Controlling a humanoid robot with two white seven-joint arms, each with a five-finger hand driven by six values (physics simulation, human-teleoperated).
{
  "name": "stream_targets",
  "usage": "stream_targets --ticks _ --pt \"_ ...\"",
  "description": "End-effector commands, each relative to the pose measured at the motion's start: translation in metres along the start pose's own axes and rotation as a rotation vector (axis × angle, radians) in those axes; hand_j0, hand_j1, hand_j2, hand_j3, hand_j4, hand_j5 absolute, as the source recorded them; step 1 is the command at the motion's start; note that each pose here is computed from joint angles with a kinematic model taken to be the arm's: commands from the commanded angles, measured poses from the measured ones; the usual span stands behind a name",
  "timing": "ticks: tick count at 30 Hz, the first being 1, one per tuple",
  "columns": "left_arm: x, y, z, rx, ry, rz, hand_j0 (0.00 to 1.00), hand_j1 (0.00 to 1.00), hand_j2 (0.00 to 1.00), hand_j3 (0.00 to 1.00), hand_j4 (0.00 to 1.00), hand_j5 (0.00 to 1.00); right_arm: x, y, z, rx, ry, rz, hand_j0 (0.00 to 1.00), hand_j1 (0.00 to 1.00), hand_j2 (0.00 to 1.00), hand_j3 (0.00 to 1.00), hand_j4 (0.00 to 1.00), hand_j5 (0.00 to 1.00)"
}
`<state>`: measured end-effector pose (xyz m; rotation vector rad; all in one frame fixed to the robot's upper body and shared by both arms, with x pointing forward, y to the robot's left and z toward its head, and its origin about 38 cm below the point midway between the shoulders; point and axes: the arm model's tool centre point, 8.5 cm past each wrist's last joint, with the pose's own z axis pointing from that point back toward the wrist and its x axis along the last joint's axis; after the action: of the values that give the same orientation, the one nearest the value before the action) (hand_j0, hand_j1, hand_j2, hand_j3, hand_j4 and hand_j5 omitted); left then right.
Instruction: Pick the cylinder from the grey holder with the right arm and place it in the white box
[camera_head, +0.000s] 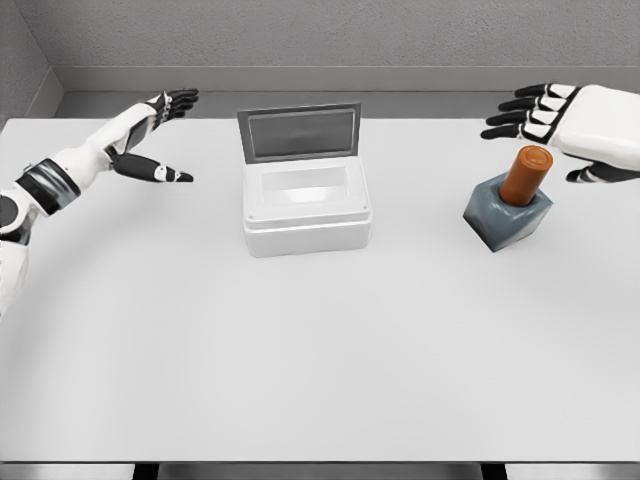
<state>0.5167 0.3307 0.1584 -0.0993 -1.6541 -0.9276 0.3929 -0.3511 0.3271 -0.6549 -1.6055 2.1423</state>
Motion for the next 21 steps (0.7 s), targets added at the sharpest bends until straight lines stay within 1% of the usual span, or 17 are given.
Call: stream_targets --ticks 1,2,4,5,6,7,8,10,12,13,14,15,17,18,19,20,21 --pt "-0.019 -0.007 0.002 0.012 0.055 0.077 1.00 1.00 1.00 1.00 1.00 1.00 0.001 0.002 -0.001 0.000 -0.005 -0.010 1.00 1.00 1.00 1.00 1.00 1.00" --pt "-0.018 -0.003 0.002 0.028 0.059 0.090 1.00 1.00 1.00 1.00 1.00 1.00 0.001 0.001 -0.003 -0.004 -0.008 -0.009 1.00 1.00 1.00 1.00 1.00 1.00" --pt "-0.021 -0.004 0.002 0.030 0.078 0.111 1.00 1.00 1.00 1.00 1.00 1.00 0.002 -0.001 -0.009 -0.058 -0.019 -0.017 1.00 1.00 1.00 1.00 1.00 1.00" --pt "-0.022 -0.004 0.003 0.032 0.090 0.119 1.00 1.00 1.00 1.00 1.00 1.00 0.001 -0.001 -0.008 -0.063 -0.015 -0.020 1.00 1.00 1.00 1.00 1.00 1.00" --pt "-0.022 -0.004 0.002 0.029 0.091 0.117 1.00 1.00 1.00 1.00 1.00 1.00 0.000 0.010 -0.007 -0.049 -0.011 -0.056 1.00 1.00 1.00 1.00 1.00 1.00" --pt "-0.023 -0.005 0.003 0.029 0.092 0.118 1.00 1.00 1.00 1.00 1.00 1.00 0.001 0.015 -0.011 -0.030 -0.018 -0.065 1.00 1.00 1.00 1.00 1.00 1.00" --pt "-0.024 -0.007 0.002 0.021 0.098 0.114 1.00 1.00 1.00 1.00 1.00 1.00 -0.006 0.017 -0.008 -0.016 0.002 -0.065 1.00 1.00 1.00 1.00 1.00 1.00" --pt "-0.026 -0.010 0.002 0.011 0.104 0.110 1.00 1.00 1.00 1.00 1.00 1.00 -0.010 0.021 -0.004 0.000 0.018 -0.073 1.00 1.00 1.00 1.00 1.00 1.00" --pt "-0.026 -0.013 0.003 0.006 0.105 0.109 1.00 1.00 1.00 1.00 1.00 1.00 -0.021 0.031 -0.001 0.051 0.045 -0.079 1.00 1.00 1.00 1.00 1.00 1.00" --pt "-0.025 -0.013 0.002 0.004 0.103 0.107 1.00 1.00 1.00 1.00 1.00 1.00 -0.027 0.030 0.000 0.066 0.059 -0.070 1.00 1.00 1.00 1.00 1.00 1.00" --pt "-0.026 -0.013 0.002 0.003 0.103 0.107 1.00 1.00 1.00 1.00 1.00 1.00 -0.029 0.025 0.001 0.065 0.063 -0.060 1.00 1.00 1.00 1.00 1.00 1.00" --pt "-0.023 -0.013 0.001 0.001 0.096 0.101 1.00 1.00 1.00 1.00 1.00 1.00 -0.028 0.027 0.000 0.078 0.061 -0.057 1.00 1.00 1.00 1.00 1.00 1.00" --pt "-0.019 -0.016 -0.001 -0.008 0.080 0.096 1.00 1.00 1.00 1.00 1.00 1.00 -0.021 0.040 -0.018 0.149 0.014 -0.070 1.00 1.00 1.00 1.00 1.00 1.00" --pt "-0.018 -0.016 -0.002 -0.009 0.077 0.097 1.00 1.00 1.00 1.00 1.00 1.00 -0.024 0.040 -0.017 0.163 0.019 -0.065 1.00 1.00 1.00 1.00 1.00 1.00" --pt "-0.018 -0.016 -0.002 -0.008 0.076 0.096 1.00 1.00 1.00 1.00 1.00 1.00 -0.024 0.038 -0.017 0.160 0.020 -0.065 1.00 1.00 1.00 1.00 1.00 1.00" --pt "-0.017 -0.017 -0.003 -0.009 0.074 0.097 1.00 1.00 1.00 1.00 1.00 1.00 -0.027 0.031 -0.018 0.143 0.023 -0.056 1.00 1.00 1.00 1.00 1.00 1.00" --pt "-0.016 -0.023 -0.008 -0.016 0.064 0.106 1.00 1.00 1.00 1.00 1.00 1.00 -0.028 0.028 -0.018 0.136 0.026 -0.053 1.00 1.00 1.00 1.00 1.00 1.00"
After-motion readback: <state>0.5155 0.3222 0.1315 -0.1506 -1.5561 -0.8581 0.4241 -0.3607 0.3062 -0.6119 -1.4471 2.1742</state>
